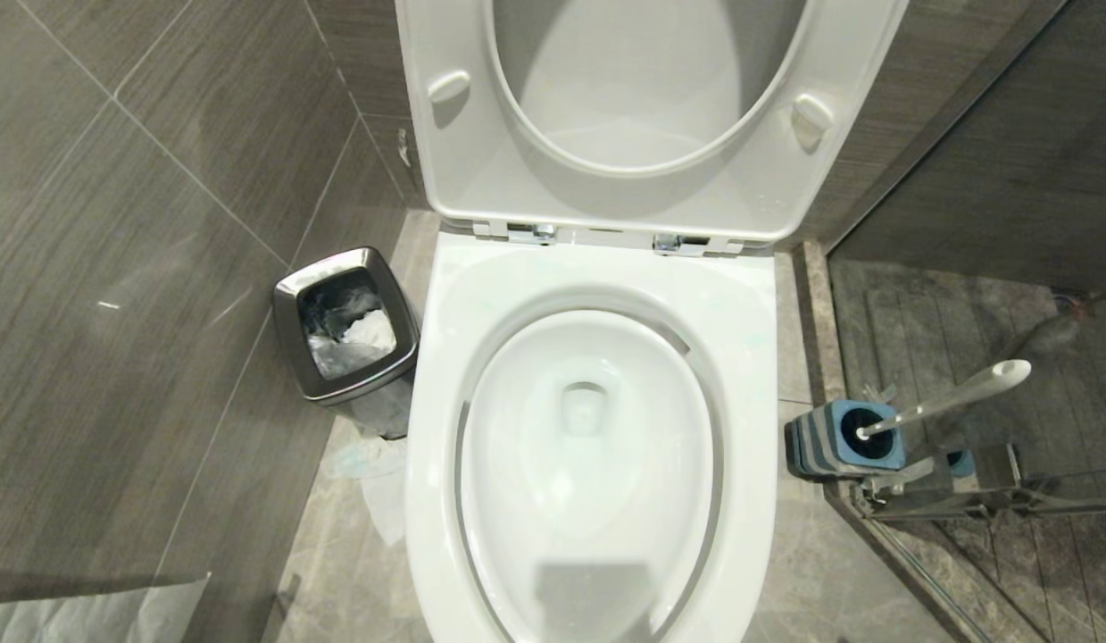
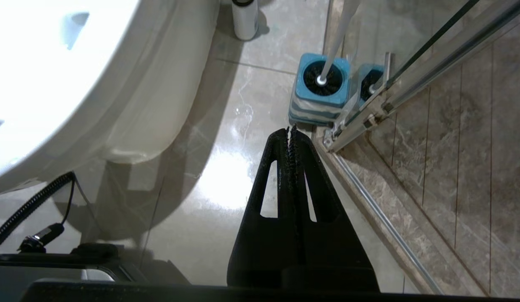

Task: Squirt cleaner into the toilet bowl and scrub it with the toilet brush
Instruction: Pour in the cleaning agent

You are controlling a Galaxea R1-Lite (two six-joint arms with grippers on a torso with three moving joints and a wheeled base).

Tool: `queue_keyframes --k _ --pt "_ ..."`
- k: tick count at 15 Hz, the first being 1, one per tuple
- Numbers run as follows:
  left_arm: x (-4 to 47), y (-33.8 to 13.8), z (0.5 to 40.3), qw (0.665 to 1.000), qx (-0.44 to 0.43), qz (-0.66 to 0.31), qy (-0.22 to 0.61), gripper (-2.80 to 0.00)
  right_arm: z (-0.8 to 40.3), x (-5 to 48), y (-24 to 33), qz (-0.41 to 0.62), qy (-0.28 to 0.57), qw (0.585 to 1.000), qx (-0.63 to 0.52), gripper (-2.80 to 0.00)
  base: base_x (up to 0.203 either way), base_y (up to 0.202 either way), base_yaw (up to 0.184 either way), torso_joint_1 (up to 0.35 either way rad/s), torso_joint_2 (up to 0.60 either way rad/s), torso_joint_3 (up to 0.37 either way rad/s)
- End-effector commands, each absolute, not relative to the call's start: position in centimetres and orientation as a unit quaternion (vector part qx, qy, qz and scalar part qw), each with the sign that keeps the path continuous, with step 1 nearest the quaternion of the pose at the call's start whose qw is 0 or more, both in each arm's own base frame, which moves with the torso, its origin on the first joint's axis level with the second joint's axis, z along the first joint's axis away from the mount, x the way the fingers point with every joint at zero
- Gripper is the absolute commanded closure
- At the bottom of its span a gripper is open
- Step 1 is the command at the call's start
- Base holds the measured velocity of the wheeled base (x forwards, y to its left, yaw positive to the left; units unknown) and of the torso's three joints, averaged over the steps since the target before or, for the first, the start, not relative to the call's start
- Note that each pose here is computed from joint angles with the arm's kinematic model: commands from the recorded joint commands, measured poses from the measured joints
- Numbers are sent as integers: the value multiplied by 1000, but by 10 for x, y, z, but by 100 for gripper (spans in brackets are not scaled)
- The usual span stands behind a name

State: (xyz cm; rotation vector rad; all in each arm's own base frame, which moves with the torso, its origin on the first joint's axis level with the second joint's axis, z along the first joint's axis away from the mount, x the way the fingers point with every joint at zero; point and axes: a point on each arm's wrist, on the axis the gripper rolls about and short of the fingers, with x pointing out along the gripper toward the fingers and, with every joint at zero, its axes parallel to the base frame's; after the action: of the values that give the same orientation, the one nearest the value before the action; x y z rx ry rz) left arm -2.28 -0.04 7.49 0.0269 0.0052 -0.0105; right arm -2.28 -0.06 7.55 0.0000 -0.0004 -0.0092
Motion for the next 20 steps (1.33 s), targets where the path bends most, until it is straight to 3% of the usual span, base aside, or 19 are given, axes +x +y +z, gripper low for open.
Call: queue_keyframes --k 1,11,20 --pt "-23 0 75 1000 14 -5 4 0 75 -23 -1 -5 0 1000 0 0 0 0 0 4 1 -200" --pt "-23 0 74 1000 15 -5 5 0 75 -23 -1 -5 0 1000 0 0 0 0 0 4 1 -197" --pt "-23 0 74 1000 10 -5 5 0 75 -23 -1 -3 0 1000 1 0 0 0 0 0 2 -22"
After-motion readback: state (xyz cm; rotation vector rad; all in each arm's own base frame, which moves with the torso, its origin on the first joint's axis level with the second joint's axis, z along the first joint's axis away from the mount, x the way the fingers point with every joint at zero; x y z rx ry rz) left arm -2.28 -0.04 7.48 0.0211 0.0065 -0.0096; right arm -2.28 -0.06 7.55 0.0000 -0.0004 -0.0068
